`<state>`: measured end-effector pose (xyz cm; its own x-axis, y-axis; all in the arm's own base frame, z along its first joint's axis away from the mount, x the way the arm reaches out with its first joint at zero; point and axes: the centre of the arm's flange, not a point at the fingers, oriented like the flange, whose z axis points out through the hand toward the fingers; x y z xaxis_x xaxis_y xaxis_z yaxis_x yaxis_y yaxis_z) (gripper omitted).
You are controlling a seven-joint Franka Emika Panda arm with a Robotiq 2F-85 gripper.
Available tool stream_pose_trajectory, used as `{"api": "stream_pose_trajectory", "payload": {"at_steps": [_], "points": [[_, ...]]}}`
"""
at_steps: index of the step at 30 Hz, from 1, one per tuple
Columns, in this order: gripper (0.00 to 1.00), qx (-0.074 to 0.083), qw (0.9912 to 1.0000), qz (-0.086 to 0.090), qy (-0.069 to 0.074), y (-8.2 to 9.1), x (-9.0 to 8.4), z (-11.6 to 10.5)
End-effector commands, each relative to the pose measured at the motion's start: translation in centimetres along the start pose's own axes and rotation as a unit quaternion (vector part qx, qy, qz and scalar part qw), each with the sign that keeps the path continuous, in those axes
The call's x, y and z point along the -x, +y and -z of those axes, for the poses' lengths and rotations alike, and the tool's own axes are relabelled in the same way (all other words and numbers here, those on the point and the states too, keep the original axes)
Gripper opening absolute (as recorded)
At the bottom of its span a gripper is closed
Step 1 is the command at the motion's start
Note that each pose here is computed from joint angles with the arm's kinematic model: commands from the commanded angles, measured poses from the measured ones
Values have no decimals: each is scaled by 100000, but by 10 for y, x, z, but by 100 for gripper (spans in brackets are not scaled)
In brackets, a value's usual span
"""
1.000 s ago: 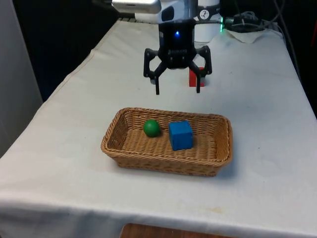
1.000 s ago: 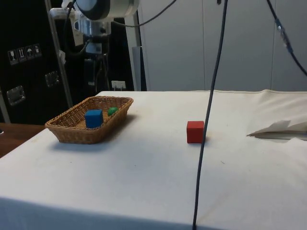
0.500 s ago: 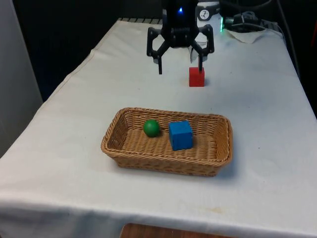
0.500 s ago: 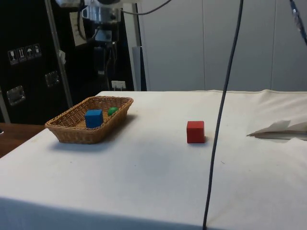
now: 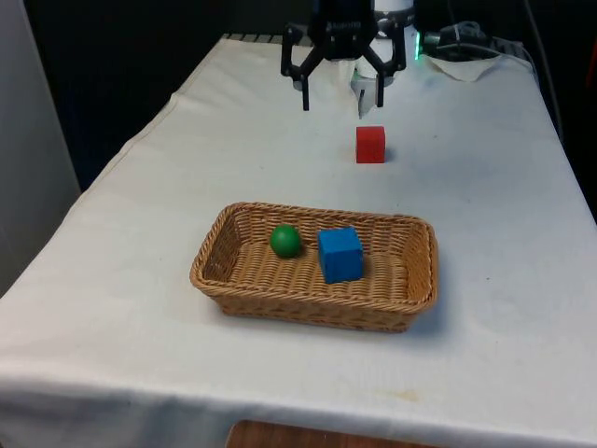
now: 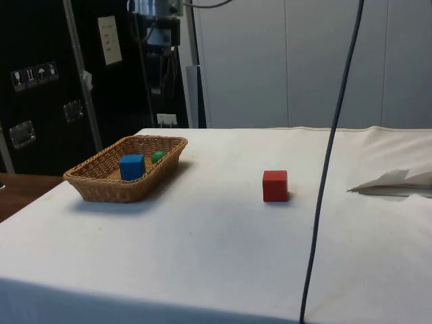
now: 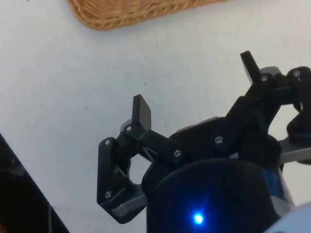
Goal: Place all non-red objects into the basket.
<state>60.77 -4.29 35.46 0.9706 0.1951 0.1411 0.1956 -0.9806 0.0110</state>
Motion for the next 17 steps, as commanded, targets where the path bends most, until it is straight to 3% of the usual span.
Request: {"api": "stream_pose_trajectory", "payload": {"at_steps": [1,7,8,16,17], "points": [[100,571,99998,-289,-35,0,3,2],[100,-5,99986,-1685,24,-1,12,7],[100,-500,99992,-1202,5,-2,10,7],[100,-329,99907,-4308,-93,-3,16,7],[100,-678,99922,-3873,-217,-3,14,6]]}}
